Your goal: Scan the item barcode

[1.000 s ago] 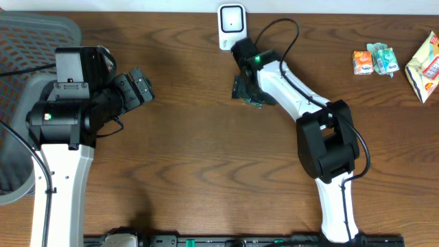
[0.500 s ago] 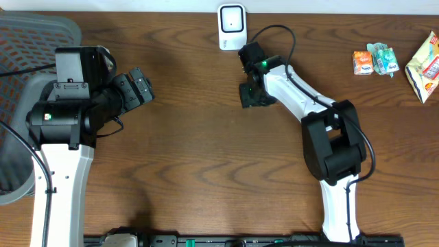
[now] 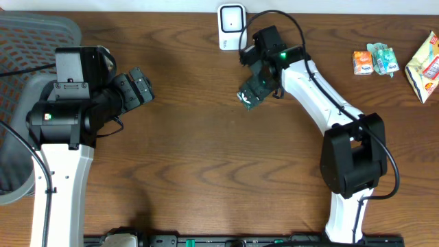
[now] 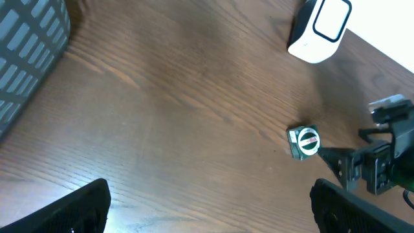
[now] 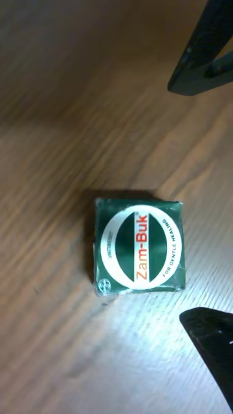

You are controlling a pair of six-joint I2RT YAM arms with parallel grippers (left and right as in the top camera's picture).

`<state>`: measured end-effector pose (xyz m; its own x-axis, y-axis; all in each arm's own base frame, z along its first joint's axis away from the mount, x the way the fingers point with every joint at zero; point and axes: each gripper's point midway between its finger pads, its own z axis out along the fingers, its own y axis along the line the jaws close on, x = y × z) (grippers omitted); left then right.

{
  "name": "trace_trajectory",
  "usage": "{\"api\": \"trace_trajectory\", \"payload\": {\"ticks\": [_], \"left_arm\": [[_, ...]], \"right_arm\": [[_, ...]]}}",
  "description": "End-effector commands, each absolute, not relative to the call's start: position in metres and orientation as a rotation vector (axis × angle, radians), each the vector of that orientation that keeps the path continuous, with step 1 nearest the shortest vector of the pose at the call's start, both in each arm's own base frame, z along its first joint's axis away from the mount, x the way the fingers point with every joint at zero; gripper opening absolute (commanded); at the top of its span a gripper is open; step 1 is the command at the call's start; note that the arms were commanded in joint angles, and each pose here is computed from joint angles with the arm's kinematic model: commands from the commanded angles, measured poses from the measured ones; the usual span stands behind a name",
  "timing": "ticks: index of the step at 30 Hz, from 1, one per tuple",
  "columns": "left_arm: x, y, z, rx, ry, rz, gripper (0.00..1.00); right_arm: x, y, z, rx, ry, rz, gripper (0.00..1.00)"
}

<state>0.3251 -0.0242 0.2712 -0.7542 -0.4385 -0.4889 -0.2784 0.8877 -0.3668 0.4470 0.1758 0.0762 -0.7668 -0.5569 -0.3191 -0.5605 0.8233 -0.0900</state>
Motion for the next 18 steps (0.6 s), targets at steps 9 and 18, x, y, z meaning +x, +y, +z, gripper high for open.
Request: {"api": "trace_trajectory", "payload": {"ticks": [9, 18], "left_arm": [[0.325, -0.022, 0.272, -0.515, 2.465, -0.353, 0.98], [0.326, -0.022, 0.272, -0.515, 2.464, -0.353, 0.98]], "right_arm": [[0.423, 0.185, 0.069, 0.355, 2.889, 0.188, 0.99], [0.435, 0.201, 0.04, 0.664, 2.787, 0.138, 0.99]]}}
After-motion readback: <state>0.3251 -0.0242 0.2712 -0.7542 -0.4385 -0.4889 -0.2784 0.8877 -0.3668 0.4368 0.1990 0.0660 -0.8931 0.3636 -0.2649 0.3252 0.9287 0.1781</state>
